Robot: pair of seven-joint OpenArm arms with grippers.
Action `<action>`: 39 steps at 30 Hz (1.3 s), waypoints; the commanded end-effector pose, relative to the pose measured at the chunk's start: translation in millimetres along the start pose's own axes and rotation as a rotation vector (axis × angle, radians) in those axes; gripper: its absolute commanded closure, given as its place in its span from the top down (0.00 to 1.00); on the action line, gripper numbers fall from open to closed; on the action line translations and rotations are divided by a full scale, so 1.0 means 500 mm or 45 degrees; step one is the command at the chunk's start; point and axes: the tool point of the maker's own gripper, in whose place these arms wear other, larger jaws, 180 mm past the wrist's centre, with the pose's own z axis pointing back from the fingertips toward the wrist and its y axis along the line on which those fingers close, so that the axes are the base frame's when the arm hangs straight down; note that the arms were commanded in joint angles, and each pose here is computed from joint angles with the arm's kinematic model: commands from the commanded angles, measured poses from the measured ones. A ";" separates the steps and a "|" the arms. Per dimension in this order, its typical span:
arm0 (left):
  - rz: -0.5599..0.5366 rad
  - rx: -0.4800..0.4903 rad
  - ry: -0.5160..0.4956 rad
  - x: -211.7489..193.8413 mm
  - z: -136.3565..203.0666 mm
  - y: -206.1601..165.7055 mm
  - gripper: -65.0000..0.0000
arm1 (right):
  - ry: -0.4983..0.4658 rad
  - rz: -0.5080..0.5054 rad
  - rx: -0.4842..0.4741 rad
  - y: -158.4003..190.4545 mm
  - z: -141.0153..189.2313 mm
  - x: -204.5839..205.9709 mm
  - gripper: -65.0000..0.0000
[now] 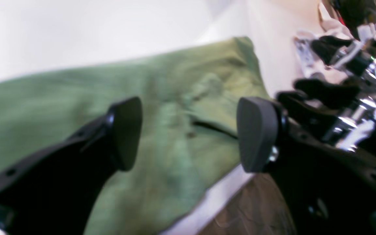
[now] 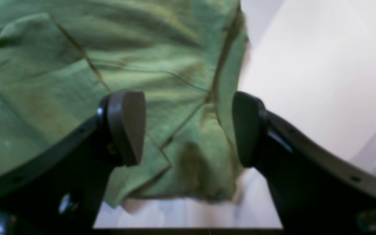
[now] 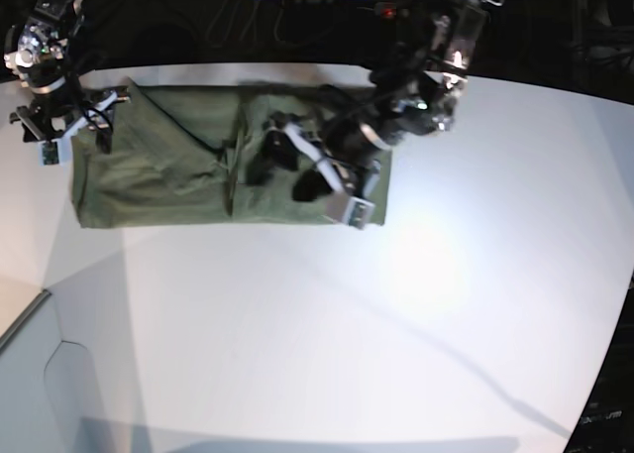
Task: Layout the t-shirt on the table in an organized manner, then fold the t-shirt properly
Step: 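Release the folded end and withdraw the left gripper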
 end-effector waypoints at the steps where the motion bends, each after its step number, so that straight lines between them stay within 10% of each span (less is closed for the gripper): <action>1: 0.015 0.007 -0.071 0.033 0.012 0.015 0.67 | -0.093 0.006 -0.018 -0.017 0.001 0.046 0.65; 11: 0.126 0.342 -0.169 0.058 0.148 0.225 0.67 | -0.154 -0.029 -0.115 -0.077 -0.005 0.088 0.66; 17: 0.218 0.470 -0.181 0.037 0.188 0.305 0.67 | 0.007 -0.131 -0.109 -0.088 -0.051 0.054 0.70; 39: 0.231 0.485 -0.176 0.029 0.190 0.315 0.67 | 0.260 -0.289 0.040 -0.061 -0.132 -0.081 0.66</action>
